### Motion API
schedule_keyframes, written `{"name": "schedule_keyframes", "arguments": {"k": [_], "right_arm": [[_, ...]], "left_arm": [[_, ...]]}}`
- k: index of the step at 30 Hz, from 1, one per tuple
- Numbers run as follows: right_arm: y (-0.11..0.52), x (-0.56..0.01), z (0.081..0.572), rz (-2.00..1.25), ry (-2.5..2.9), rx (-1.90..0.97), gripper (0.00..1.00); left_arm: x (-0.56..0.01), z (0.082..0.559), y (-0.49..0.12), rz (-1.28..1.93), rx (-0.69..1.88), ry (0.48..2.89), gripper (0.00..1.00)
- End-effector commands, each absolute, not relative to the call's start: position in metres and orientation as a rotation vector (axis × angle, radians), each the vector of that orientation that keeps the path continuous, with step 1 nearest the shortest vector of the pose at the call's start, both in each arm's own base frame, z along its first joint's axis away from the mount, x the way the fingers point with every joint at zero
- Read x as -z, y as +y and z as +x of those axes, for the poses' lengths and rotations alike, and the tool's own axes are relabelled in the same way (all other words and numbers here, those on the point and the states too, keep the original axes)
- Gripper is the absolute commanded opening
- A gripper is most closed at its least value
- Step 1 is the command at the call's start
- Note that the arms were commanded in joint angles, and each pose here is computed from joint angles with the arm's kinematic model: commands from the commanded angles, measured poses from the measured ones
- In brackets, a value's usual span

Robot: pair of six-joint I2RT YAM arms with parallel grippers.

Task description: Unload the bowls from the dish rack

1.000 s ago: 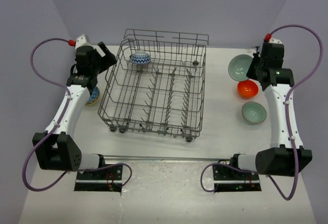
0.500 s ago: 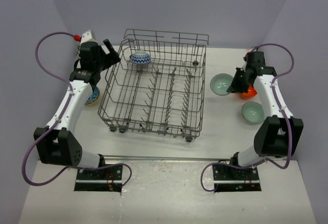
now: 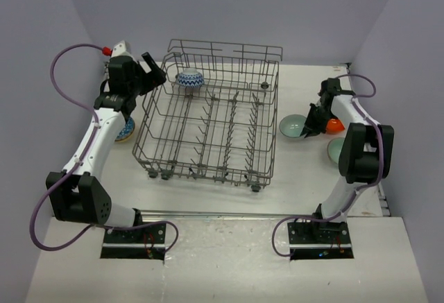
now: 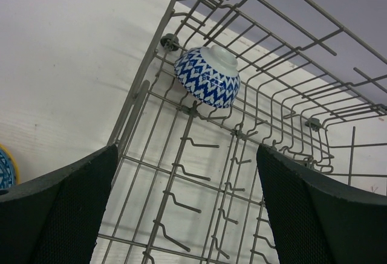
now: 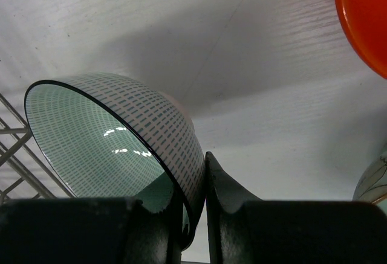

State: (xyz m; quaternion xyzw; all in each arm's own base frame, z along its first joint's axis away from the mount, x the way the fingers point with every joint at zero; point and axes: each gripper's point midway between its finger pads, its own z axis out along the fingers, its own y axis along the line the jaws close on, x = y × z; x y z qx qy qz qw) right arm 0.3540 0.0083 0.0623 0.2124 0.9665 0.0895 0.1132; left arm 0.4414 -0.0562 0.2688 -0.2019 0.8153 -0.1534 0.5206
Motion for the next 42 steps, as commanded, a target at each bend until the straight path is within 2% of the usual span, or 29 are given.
{"name": "schedule_keyframes", "arguments": {"k": [1,14,17,20,22,24,29,30,34,39,40,41,42], "right_arm": [[0.003,-0.070,0.376,0.636,2.753,-0.248,0.00],[-0.016,-0.039,0.350,0.707,2.813,-0.073,0.02],[-0.016,-0.038,0.347,0.715,2.815,-0.066,0.13],[-0.015,-0.044,0.348,0.710,2.795,-0.084,0.19],[-0.015,-0.050,0.349,0.711,2.773,-0.089,0.32],[-0.014,-0.055,0.349,0.707,2.760,-0.094,0.38],[-0.014,-0.070,0.350,0.696,2.728,-0.100,0.46],[-0.015,-0.072,0.350,0.693,2.722,-0.098,0.51],[-0.016,-0.092,0.350,0.678,2.682,-0.095,0.53],[-0.020,-0.153,0.355,0.624,2.555,-0.077,0.63],[-0.022,-0.166,0.356,0.613,2.529,-0.060,0.66],[-0.023,-0.190,0.359,0.578,2.481,-0.045,0.74],[-0.022,-0.202,0.361,0.557,2.460,-0.044,0.75]], "left_arm": [[-0.292,0.449,-0.065,-0.470,0.440,1.904,0.96],[-0.286,0.444,-0.063,-0.445,0.411,1.941,0.95],[-0.287,0.444,-0.063,-0.443,0.410,1.938,0.95],[-0.286,0.442,-0.063,-0.442,0.409,1.941,0.95],[-0.289,0.440,-0.061,-0.441,0.400,1.934,0.96],[-0.291,0.439,-0.059,-0.426,0.378,1.933,0.96],[-0.300,0.438,-0.042,-0.417,0.270,1.921,0.96],[-0.301,0.437,-0.039,-0.405,0.247,1.921,0.96],[-0.301,0.431,-0.018,-0.441,0.132,1.927,0.97],[-0.284,0.421,-0.002,-0.477,0.073,1.965,0.97],[-0.281,0.419,0.003,-0.488,0.043,1.971,0.97],[-0.275,0.415,0.007,-0.490,0.014,1.992,0.97],[-0.274,0.414,0.010,-0.497,-0.006,1.991,0.97]]}}
